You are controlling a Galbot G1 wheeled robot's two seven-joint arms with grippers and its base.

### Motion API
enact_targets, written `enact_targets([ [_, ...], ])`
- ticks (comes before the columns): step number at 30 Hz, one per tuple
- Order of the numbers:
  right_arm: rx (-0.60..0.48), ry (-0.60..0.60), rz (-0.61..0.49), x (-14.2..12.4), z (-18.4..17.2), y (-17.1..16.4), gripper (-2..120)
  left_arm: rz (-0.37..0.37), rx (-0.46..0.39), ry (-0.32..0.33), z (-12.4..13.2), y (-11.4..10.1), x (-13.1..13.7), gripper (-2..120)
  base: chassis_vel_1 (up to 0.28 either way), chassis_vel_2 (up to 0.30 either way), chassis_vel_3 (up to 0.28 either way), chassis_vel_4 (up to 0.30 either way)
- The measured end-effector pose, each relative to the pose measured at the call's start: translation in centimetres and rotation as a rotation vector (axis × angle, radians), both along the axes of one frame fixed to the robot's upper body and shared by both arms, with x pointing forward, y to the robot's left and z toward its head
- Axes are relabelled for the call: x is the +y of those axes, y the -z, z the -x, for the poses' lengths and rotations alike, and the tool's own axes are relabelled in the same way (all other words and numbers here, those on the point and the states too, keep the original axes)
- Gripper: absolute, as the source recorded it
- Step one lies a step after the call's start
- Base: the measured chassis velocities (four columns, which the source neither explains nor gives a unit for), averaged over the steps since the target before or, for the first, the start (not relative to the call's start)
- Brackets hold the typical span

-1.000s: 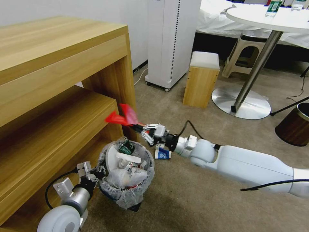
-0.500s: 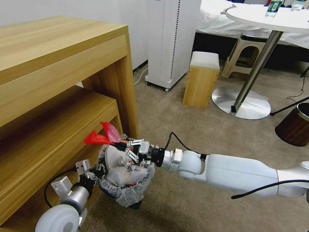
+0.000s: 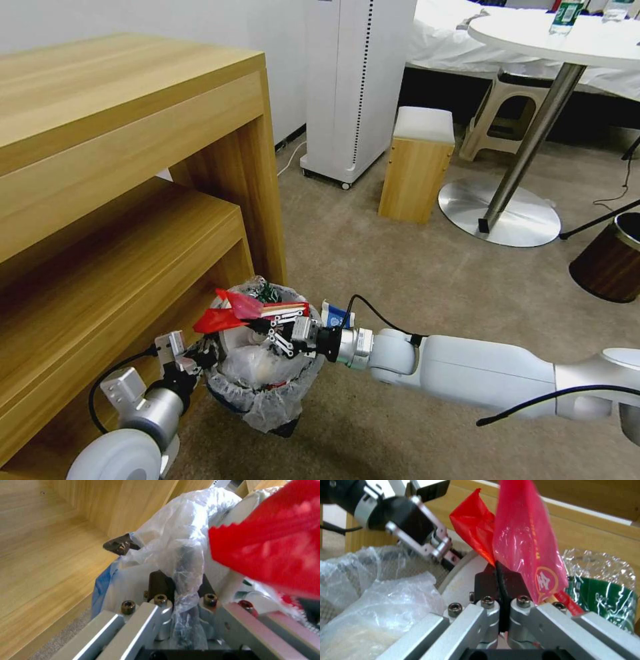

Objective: Pick up the trash bin and place the garbage on the floor into it.

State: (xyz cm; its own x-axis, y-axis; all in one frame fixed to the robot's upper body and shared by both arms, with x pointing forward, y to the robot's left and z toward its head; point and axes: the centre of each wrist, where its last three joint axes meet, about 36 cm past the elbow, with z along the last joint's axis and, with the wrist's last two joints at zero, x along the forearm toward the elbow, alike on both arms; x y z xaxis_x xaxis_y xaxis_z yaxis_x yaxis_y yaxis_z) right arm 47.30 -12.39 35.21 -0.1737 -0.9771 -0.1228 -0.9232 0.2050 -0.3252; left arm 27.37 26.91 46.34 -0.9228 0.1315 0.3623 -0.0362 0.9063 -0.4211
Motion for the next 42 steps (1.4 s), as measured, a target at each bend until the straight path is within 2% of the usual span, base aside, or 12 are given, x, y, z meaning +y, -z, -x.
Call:
enact_targets([
  [9, -0.007, 0.005, 0.026, -0.6, -0.3, 1.2, 0, 0.005, 0.002, 0.000, 0.5, -0.2, -0.2, 2, 0.000, 0.000, 0.000, 0.000],
  [18, -0.002, -0.012, -0.001, 0.2, 0.6, 0.1, 0, 0.004, 0.007, -0.007, 0.4, 0.2, -0.3, 2, 0.000, 0.000, 0.000, 0.000],
  [20, 0.000, -0.019, -0.010, 0.4, 0.9, -0.3, 8, 0.002, 0.009, -0.008, 0.3, 0.3, -0.2, 2, 0.000, 0.000, 0.000, 0.000],
  [21, 0.000, -0.019, -0.010, 0.4, 0.9, -0.3, 8, 0.002, 0.009, -0.008, 0.3, 0.3, -0.2, 2, 0.000, 0.000, 0.000, 0.000],
  [23, 0.004, -0.031, -0.018, 0.6, 1.3, -0.7, 18, 0.001, 0.012, -0.011, 0.2, 0.4, -0.1, 2, 0.000, 0.000, 0.000, 0.000],
  [24, 0.004, -0.031, -0.018, 0.6, 1.3, -0.7, 18, 0.001, 0.012, -0.011, 0.2, 0.4, -0.1, 2, 0.000, 0.000, 0.000, 0.000],
  [31, 0.017, -0.059, -0.038, 1.4, 2.3, -1.6, 46, 0.002, 0.022, -0.020, -0.1, 0.9, 0.2, 2, 0.000, 0.000, 0.000, 0.000],
  [32, 0.017, -0.059, -0.038, 1.4, 2.3, -1.6, 46, 0.002, 0.022, -0.020, -0.1, 0.9, 0.2, 2, 0.000, 0.000, 0.000, 0.000],
  [36, 0.025, -0.057, -0.063, 1.7, 3.0, -2.5, 67, -0.004, 0.035, -0.021, -0.2, 1.2, 0.4, 2, 0.000, 0.000, 0.000, 0.000],
  [39, 0.025, -0.055, -0.078, 1.8, 3.1, -3.0, 73, -0.008, 0.042, -0.023, -0.3, 1.5, 0.6, 2, 0.000, 0.000, 0.000, 0.000],
  [40, 0.018, -0.049, -0.097, 1.8, 3.1, -3.7, 82, -0.012, 0.050, -0.025, -0.4, 1.7, 0.7, 2, 0.000, 0.000, 0.000, 0.000],
  [42, 0.012, -0.043, -0.109, 1.7, 2.9, -4.3, 87, -0.014, 0.053, -0.026, -0.4, 1.8, 0.8, 2, 0.000, 0.000, 0.000, 0.000],
])
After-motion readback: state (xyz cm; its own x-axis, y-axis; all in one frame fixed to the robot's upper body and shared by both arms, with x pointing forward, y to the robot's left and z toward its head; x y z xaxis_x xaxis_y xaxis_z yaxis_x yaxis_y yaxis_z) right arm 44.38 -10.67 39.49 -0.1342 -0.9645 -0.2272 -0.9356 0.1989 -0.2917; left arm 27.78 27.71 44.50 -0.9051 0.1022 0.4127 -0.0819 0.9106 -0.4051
